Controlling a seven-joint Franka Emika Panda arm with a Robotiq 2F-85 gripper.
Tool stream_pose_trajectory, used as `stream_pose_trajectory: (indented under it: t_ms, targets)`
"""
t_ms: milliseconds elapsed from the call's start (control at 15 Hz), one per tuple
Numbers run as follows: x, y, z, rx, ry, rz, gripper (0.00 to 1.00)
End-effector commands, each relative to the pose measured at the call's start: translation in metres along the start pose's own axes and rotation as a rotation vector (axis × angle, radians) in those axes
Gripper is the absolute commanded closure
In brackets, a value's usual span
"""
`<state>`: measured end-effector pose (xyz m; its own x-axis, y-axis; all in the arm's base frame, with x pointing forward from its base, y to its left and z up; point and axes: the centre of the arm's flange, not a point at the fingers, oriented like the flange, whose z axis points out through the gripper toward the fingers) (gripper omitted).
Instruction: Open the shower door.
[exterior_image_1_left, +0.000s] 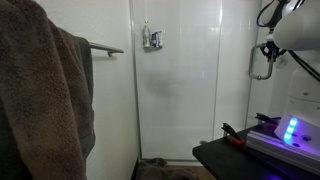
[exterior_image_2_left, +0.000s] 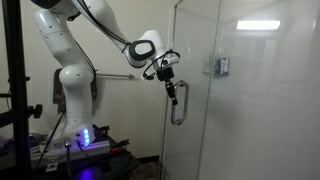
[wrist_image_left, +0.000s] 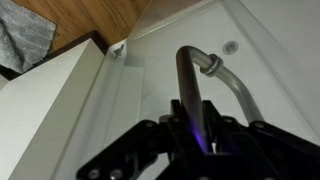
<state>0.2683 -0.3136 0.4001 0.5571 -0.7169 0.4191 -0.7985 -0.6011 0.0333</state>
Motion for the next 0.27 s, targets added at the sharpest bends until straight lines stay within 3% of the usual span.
stream_pose_trajectory:
  t_ms: [0, 67, 200]
  targets:
    - [0.0003, -0.0018, -0.0006, -0.001, 0.001, -0.002, 0.65]
    - [0.0005, -0.0033, -0.0010, 0.000, 0.002, -0.005, 0.57]
    - [0.0006, -0.0050, -0.0015, 0.000, 0.003, -0.009, 0.53]
